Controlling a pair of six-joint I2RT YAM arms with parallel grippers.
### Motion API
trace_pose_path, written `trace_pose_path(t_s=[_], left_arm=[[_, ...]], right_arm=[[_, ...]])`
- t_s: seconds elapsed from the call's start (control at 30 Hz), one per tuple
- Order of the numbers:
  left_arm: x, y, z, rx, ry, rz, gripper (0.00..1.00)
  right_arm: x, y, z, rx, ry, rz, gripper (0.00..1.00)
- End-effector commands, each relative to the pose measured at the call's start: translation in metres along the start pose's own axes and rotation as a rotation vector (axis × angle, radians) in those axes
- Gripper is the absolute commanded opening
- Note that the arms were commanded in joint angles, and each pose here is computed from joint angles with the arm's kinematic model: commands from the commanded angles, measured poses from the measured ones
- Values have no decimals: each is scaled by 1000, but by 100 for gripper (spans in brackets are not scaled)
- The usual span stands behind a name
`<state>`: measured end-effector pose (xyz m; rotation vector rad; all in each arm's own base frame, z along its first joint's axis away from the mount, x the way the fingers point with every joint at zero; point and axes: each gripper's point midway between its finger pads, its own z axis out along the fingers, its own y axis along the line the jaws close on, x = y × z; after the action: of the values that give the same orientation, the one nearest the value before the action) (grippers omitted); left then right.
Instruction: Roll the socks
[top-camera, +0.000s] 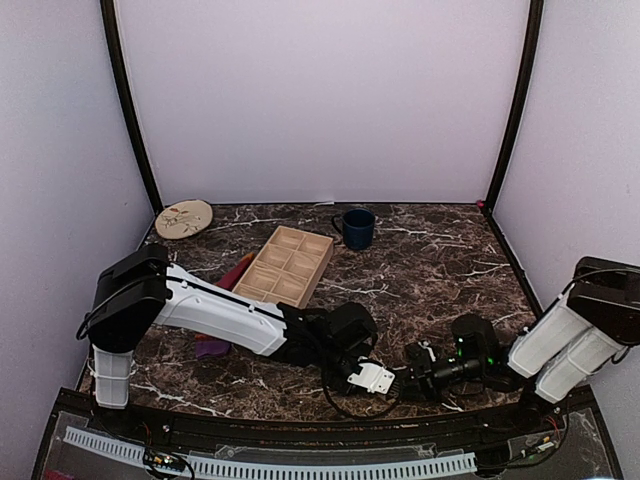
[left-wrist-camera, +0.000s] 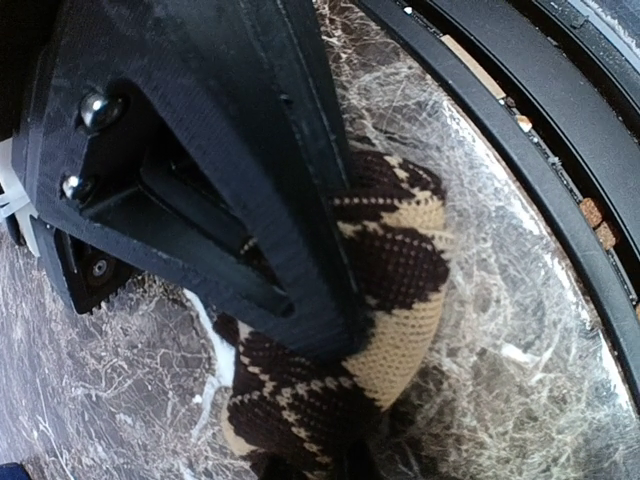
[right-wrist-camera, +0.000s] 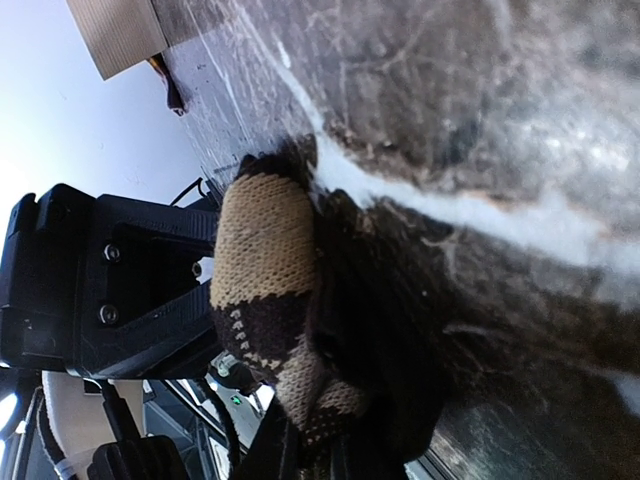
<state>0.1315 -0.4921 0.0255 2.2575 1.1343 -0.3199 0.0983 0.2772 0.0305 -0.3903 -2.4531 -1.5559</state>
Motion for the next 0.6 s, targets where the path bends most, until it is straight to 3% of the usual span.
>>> trace_pose_path(t_s=[0.0, 0.23, 0.57], left_arm=[[-1, -40, 11, 157, 2, 4, 0], [10, -38, 16, 168, 80, -49, 0], [8, -35, 15, 201, 130, -174, 0]], right_arm=[[-11, 6, -2, 16, -47, -52, 12], [-18, 5, -10, 166, -91, -192, 36], [-25, -5, -39, 264, -218, -269, 44]])
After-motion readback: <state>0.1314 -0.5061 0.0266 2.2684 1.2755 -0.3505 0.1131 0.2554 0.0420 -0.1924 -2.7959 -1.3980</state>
